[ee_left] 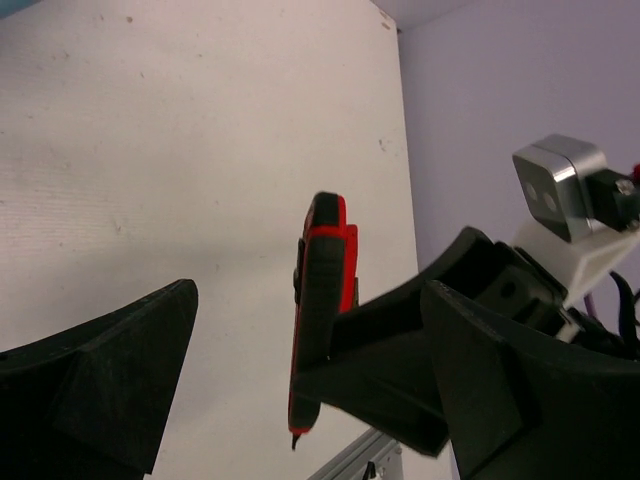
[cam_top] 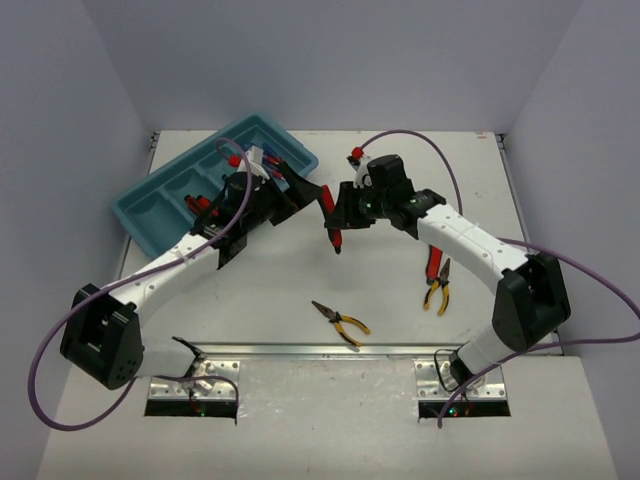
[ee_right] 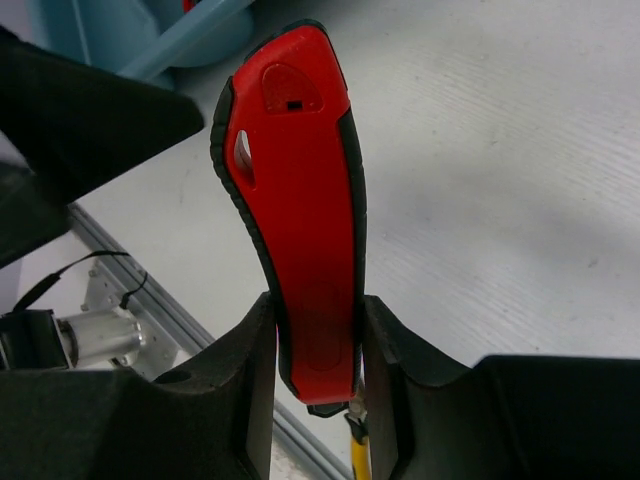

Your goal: Sort the tools into containers

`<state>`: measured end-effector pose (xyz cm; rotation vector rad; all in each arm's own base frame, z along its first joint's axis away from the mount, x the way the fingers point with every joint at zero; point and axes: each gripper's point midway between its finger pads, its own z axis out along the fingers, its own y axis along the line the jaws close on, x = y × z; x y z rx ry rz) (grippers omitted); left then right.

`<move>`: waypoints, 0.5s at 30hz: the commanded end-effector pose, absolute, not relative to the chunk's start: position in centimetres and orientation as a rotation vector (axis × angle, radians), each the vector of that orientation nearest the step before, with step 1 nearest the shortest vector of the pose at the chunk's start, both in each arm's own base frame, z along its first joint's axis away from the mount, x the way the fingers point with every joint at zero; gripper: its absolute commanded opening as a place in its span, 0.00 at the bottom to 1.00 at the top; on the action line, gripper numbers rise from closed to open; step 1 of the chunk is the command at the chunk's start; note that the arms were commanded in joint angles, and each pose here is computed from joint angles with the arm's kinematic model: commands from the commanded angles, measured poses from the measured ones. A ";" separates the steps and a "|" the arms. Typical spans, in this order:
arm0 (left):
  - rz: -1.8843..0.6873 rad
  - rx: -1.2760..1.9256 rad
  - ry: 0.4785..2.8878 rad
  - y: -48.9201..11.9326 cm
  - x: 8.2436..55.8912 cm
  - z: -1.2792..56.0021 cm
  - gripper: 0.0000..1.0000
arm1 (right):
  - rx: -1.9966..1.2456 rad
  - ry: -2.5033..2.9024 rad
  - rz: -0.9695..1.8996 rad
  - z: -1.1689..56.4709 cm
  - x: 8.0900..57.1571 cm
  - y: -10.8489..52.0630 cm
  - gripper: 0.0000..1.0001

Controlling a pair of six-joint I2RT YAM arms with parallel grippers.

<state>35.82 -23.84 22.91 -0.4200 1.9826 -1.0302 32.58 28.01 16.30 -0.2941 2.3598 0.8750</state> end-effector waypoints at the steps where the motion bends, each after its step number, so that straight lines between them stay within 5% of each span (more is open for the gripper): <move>1: -1.043 -0.436 1.923 -25.1 37.4 24.7 0.85 | -0.194 2.267 0.921 20.1 33.2 29.2 0.00; 7: -1.051 -0.407 1.995 -27.4 37.3 22.6 0.44 | -0.237 2.215 0.974 22.7 32.9 30.6 0.00; 12: -1.159 -0.309 1.939 -29.6 36.4 24.2 0.32 | -0.248 2.211 0.985 23.2 33.7 31.5 0.00; 15: -1.117 -0.300 1.950 -29.7 36.6 24.3 0.00 | -0.264 2.210 0.983 23.4 33.9 31.6 0.01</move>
